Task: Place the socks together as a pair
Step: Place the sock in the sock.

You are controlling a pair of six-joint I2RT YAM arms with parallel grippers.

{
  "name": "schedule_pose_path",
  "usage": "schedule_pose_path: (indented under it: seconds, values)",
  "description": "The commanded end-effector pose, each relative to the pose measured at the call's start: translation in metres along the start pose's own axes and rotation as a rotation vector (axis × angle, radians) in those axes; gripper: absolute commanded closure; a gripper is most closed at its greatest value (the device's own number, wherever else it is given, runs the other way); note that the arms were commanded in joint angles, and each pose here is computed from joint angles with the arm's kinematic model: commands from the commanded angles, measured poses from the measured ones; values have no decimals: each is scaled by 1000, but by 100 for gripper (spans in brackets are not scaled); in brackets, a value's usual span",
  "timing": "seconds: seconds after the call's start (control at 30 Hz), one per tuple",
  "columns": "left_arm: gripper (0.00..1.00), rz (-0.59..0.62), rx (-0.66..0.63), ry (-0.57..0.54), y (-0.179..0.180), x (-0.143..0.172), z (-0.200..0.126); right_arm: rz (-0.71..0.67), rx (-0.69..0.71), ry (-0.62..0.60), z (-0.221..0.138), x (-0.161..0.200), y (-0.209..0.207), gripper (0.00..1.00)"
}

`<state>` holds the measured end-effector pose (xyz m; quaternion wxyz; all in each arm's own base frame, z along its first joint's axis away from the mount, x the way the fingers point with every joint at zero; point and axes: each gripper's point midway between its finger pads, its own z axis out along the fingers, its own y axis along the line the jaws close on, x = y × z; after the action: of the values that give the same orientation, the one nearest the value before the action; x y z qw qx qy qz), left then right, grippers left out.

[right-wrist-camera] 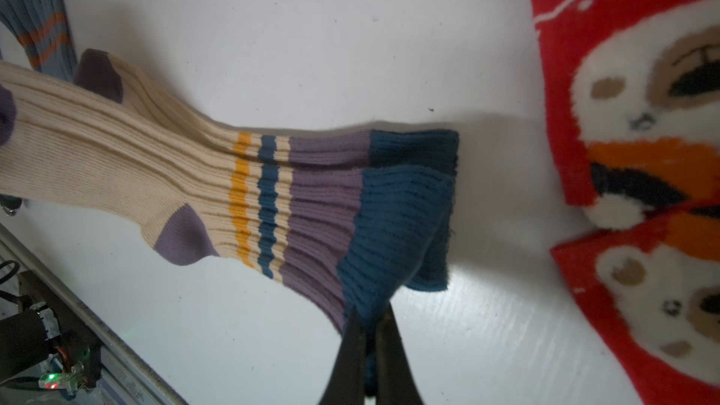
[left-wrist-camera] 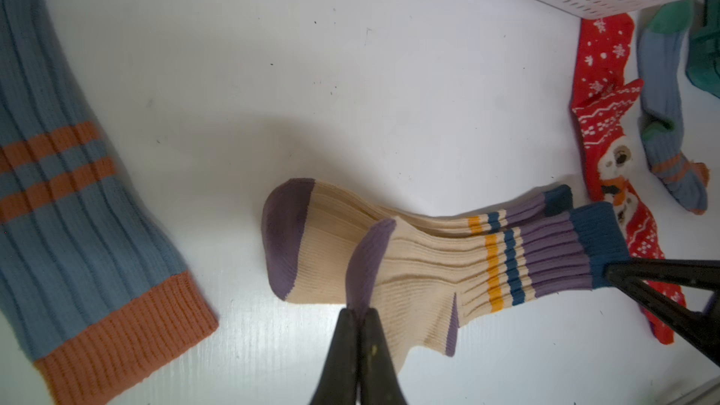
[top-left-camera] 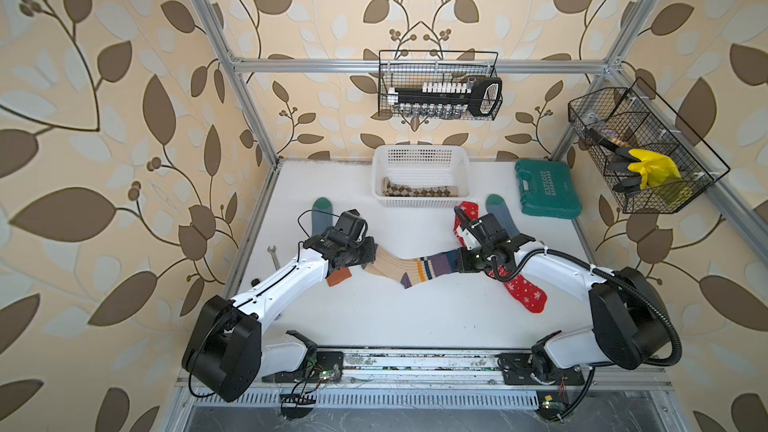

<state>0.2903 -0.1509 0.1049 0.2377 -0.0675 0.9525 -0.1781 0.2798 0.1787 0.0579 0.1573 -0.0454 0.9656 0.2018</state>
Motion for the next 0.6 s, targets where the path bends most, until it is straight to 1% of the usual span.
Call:
schedule_pose_path:
  seconds: [0.0,0.17,0.23,0.37,0.57]
  values:
    - [100,24,-30,-46,1,-11,2,-21,-16,-41,-5,-18,8,100]
    - [100,26,-24,-67,-2,-16,-7,-27,-19,-54,-12,-21,11,100]
    - [100,28,-40,-71,1,-19,-8,-28,-22,-59,-14,-24,13,100]
    - [100,18,-61,-57,6,-22,-3,-28,-23,-49,-10,-28,14,100]
    - [100,10,-51,-29,7,-20,3,-27,-26,-24,-1,-25,13,100]
